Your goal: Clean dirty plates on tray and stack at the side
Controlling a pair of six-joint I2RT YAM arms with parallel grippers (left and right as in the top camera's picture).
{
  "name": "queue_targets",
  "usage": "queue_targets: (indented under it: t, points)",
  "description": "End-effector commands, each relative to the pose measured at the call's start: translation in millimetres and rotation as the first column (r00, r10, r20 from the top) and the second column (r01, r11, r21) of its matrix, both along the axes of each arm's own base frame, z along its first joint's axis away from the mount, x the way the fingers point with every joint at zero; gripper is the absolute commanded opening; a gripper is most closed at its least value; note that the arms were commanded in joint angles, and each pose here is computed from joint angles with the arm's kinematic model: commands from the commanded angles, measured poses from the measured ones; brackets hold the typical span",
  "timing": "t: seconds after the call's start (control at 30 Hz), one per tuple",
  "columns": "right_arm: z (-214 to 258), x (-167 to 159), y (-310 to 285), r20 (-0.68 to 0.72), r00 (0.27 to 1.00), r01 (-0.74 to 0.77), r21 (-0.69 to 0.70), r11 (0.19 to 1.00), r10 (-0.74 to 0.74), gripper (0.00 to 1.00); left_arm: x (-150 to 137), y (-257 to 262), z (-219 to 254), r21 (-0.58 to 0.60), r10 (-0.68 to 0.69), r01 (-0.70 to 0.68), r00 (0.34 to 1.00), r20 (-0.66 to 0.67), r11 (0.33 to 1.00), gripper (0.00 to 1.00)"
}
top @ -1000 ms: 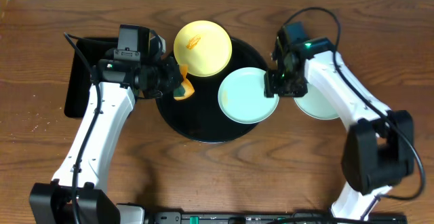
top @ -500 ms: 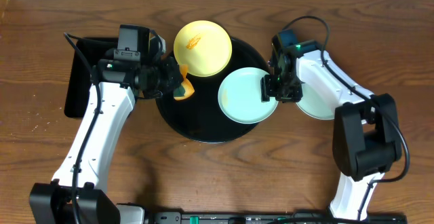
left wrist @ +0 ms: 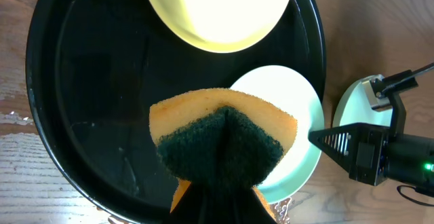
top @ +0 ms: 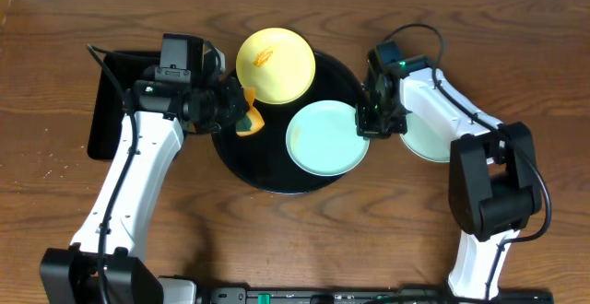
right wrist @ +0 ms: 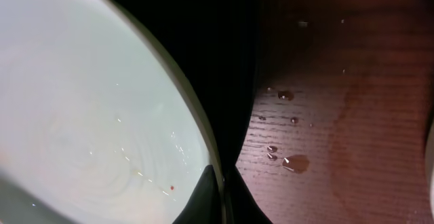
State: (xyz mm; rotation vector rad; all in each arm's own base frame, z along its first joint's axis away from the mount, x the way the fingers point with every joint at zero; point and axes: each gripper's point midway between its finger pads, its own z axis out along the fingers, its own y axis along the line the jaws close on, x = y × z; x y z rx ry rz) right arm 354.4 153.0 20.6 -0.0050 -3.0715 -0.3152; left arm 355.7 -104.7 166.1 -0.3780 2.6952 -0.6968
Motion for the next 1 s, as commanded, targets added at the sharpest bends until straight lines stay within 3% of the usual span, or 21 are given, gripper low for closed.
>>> queue_targets:
  t: [0.0,0.27,0.63,0.97]
  points:
    - [-6,-3,-6,-0.011,1.000,-0.002,-0.036,0.999,0.002,0.01,-1,2,-1,0.012,-0.010,0.010,1.000,0.005,1.000,0.08]
    - [9,-2,-7,0.018,1.000,-0.012,-0.028,1.000,0.012,0.01,-1,2,-1,0.012,-0.010,0.010,1.000,0.005,1.000,0.08]
    - [76,9,-10,0.209,0.978,-0.024,-0.010,1.000,0.025,0.01,-1,2,0,0.012,-0.010,0.010,1.000,0.006,1.000,0.08]
    - [155,28,-35,0.512,0.857,0.036,-0.190,0.981,0.067,0.01,-1,2,0,0.012,-0.010,0.010,1.000,0.006,1.000,0.07]
